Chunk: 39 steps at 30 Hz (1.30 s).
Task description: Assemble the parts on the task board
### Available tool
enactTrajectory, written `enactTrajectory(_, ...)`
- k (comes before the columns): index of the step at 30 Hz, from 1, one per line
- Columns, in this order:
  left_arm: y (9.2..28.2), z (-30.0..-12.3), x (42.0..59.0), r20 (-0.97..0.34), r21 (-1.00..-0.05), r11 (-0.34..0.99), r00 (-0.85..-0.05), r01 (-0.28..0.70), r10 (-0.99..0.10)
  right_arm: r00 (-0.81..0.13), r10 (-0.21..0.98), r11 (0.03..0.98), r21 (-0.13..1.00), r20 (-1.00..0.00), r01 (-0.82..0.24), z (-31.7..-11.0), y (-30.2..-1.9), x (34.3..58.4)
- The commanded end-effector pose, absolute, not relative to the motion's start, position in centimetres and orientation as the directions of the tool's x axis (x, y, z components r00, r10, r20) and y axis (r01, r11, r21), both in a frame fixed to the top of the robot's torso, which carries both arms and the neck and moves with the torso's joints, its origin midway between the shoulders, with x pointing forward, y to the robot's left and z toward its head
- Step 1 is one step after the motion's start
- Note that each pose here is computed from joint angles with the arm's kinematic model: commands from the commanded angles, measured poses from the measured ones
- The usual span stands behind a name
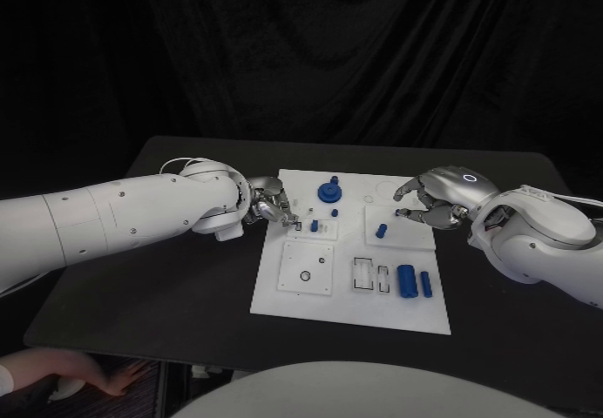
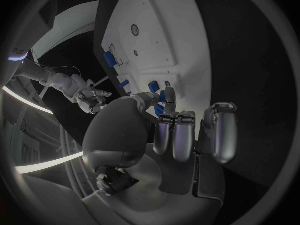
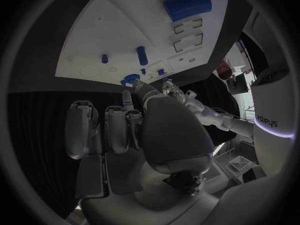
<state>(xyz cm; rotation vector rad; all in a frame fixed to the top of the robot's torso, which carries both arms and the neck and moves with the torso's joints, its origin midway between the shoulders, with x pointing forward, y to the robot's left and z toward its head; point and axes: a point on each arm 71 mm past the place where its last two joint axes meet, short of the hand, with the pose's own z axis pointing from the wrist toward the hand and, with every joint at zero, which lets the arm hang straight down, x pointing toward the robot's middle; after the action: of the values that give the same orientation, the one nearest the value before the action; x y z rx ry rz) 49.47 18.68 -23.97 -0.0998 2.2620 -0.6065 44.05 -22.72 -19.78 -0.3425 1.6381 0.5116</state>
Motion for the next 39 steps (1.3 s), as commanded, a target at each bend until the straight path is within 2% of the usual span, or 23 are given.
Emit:
enactTrajectory(1,18.3,-24.4,49.2,-0.573,-0.454,0.889,-0.784,0.060,-0.239,-0.140,0.066,0.866,0.126,-0.988,-0.484,-19.9,-22.9,44.1)
enactTrajectory(21,16.5,-24.5,50.4,-0.594,-0.366,0.927,-0.787,0.083,-0.164,-0.143,0.062,0.866,0.124,-0.988,-0.485,-20.0,-22.8,44.2)
enactTrajectory(39,16.4,-24.6,50.9,-0.626,-0.311,0.944,-0.771,0.109,-0.117,-0.150,0.055,0.866,0.122,-0.987,-0.485,-20.1,-22.7,44.2)
